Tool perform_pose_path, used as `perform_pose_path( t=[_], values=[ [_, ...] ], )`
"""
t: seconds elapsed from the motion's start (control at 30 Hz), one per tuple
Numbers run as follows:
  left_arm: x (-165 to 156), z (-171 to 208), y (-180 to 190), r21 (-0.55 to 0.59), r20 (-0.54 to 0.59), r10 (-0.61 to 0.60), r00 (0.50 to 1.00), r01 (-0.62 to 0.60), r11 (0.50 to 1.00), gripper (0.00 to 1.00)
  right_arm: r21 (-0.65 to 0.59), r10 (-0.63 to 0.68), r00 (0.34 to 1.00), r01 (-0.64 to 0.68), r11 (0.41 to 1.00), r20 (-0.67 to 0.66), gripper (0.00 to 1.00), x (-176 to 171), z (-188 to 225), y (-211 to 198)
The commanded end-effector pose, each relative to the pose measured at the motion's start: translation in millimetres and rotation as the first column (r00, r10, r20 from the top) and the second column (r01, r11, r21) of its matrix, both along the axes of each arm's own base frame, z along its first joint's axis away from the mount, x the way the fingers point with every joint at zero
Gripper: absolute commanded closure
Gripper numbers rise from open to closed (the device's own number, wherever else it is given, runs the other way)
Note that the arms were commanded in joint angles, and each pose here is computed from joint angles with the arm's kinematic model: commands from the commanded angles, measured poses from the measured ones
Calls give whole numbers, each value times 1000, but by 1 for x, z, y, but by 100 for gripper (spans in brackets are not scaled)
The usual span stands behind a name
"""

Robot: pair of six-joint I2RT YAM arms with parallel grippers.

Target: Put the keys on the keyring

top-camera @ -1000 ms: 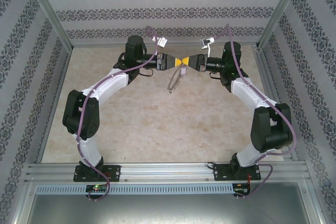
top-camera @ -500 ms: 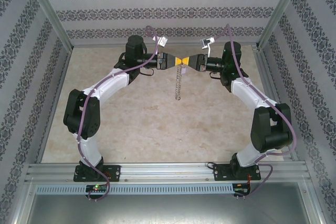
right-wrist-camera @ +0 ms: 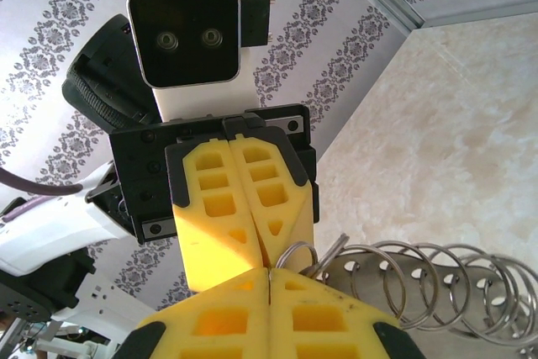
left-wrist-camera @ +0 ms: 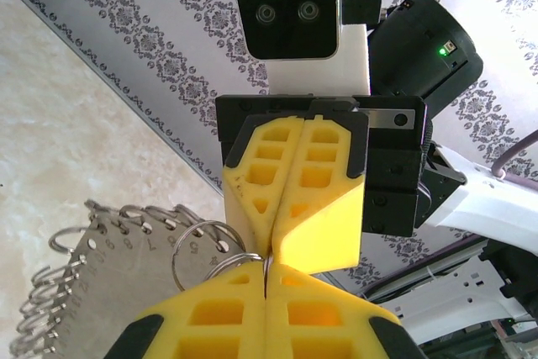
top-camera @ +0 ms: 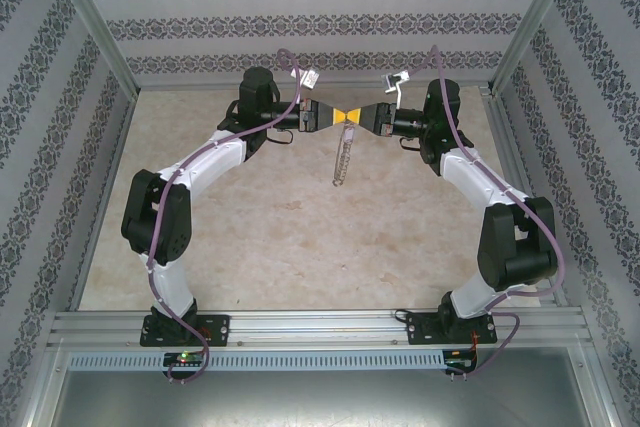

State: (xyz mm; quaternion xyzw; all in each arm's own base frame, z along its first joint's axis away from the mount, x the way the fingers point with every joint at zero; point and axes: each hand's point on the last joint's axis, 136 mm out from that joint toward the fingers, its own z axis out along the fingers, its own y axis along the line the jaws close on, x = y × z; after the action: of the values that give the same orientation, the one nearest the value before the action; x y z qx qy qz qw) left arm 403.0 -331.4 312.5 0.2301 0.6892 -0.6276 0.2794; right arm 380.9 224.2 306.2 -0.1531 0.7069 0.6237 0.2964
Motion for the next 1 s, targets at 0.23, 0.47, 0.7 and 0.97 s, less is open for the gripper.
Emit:
perform_pose_path(
  t=[0.23,0.47,0.7,0.97],
  values=[
    [-3,34,-13,-98,101,-5,995,14,995,100,13,-39,996,38,999,84,61,2,21,-10],
    [-1,43,-10,-134,106,7,994,7,991,100,15,-102,991,101,995,91,52,-1,22,-33],
    [-2,49,-8,-141,125,4,992,14,990,100,11,-145,985,144,989,92,51,-6,13,-45],
    [-5,54,-8,-155,134,-14,991,34,987,100,15,-124,987,123,992,100,52,-6,13,-38]
  ],
)
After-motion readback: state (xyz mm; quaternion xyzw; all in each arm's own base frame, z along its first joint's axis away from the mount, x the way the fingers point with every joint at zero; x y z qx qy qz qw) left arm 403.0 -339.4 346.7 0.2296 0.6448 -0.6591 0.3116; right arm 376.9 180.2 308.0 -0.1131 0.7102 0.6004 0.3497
